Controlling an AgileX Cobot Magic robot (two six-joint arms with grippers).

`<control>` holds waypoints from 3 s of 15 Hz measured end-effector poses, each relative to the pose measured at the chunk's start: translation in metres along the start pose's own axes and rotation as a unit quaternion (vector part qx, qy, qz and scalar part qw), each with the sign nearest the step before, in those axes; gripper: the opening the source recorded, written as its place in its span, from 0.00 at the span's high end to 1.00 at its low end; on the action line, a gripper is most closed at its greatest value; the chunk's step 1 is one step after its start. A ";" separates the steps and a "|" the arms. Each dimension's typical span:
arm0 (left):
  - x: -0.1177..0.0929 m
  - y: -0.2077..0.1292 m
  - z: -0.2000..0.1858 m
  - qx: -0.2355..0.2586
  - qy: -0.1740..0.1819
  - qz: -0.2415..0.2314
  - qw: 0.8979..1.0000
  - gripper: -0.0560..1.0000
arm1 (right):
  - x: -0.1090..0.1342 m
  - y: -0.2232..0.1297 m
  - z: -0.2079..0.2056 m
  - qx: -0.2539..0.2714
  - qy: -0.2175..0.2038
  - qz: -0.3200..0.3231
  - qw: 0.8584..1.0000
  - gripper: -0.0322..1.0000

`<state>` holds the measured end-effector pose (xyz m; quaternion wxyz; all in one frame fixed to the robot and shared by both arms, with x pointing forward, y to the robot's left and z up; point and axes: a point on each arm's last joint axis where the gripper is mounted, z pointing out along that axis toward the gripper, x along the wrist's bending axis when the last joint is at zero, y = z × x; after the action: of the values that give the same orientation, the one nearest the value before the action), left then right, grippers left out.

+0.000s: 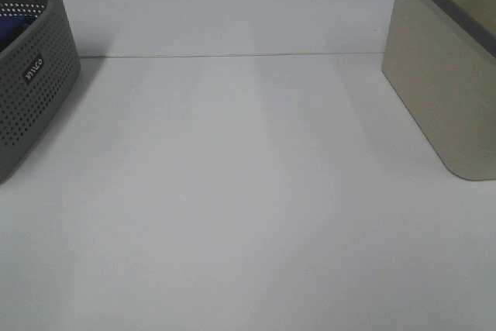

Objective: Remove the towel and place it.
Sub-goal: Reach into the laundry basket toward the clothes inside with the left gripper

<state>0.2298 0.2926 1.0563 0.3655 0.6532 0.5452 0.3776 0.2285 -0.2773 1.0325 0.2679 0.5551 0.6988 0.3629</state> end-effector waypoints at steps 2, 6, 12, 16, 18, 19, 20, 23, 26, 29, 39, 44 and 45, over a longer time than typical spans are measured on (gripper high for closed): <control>0.000 0.000 0.000 0.000 0.000 0.000 1.000 0.01 | 0.000 0.000 0.000 0.000 0.000 0.000 1.000 0.24; 0.000 0.000 0.000 0.000 0.000 0.000 1.000 0.01 | 0.000 0.000 0.000 0.000 0.000 0.000 1.000 0.24; 0.000 0.000 0.000 0.000 0.000 0.000 1.000 0.01 | 0.000 0.000 0.000 0.000 0.000 0.000 1.000 0.24; 0.000 0.000 0.000 0.000 0.000 0.000 1.000 0.01 | 0.000 0.000 0.000 0.000 0.000 0.000 1.000 0.24; 0.000 0.000 0.000 0.000 0.000 0.000 1.000 0.01 | 0.000 0.000 0.000 0.000 0.000 0.000 1.000 0.24; 0.000 0.000 0.000 0.000 0.000 0.000 1.000 0.01 | 0.000 0.000 0.000 0.000 0.000 0.000 1.000 0.24; 0.000 0.000 0.000 0.000 0.000 0.000 1.000 0.01 | 0.000 0.000 0.000 0.000 0.000 0.000 1.000 0.24; 0.000 0.000 0.000 0.000 0.000 0.000 1.000 0.01 | 0.000 0.000 0.000 0.000 0.000 0.000 1.000 0.24; 0.000 0.000 0.000 0.000 0.000 0.000 1.000 0.01 | 0.000 0.000 0.000 0.000 0.000 0.000 1.000 0.24; 0.000 0.000 0.000 0.000 0.000 0.000 1.000 0.01 | 0.000 0.000 0.000 0.000 0.000 0.000 1.000 0.24; 0.000 0.000 0.000 0.000 0.000 0.000 1.000 0.01 | 0.000 0.000 0.000 0.000 0.000 0.000 1.000 0.24; 0.000 0.000 0.000 0.000 0.000 0.000 1.000 0.01 | 0.000 0.000 0.000 0.000 0.000 0.000 1.000 0.24; 0.000 0.000 0.000 0.000 0.000 0.000 1.000 0.01 | 0.000 0.000 0.000 0.000 0.000 0.000 1.000 0.24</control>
<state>0.2298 0.2926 1.0563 0.3655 0.6532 0.5452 0.3776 0.2285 -0.2773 1.0325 0.2679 0.5551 0.6988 0.3629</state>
